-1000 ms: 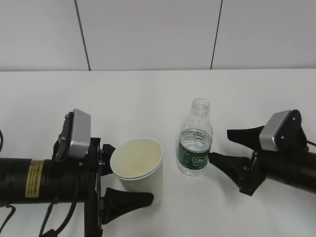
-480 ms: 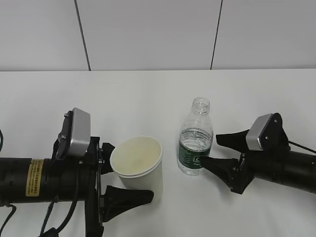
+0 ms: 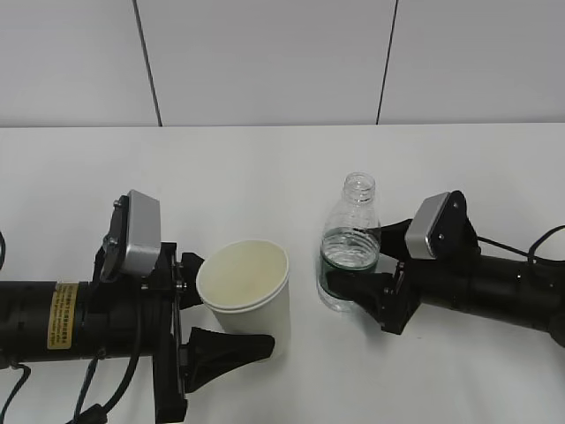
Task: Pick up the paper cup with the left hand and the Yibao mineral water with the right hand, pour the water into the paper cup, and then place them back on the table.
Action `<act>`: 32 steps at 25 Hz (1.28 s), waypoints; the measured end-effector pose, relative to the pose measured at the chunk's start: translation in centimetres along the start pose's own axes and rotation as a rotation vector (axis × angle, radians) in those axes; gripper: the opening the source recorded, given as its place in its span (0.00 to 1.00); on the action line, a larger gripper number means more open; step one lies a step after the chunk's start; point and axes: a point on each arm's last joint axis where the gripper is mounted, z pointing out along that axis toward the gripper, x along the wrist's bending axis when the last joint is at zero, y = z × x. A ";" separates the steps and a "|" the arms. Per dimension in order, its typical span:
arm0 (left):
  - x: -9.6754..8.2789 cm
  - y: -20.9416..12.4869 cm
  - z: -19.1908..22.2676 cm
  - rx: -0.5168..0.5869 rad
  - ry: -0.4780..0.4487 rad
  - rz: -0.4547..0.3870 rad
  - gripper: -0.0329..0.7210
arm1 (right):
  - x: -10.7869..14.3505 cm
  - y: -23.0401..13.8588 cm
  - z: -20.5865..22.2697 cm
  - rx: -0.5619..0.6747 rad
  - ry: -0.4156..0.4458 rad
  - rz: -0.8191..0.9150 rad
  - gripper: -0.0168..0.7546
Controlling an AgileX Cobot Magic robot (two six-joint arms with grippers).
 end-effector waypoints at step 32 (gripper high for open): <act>0.1 -0.1 0.0 0.011 0.010 -0.003 0.69 | -0.7 0.7 0.4 0.036 0.018 0.019 0.61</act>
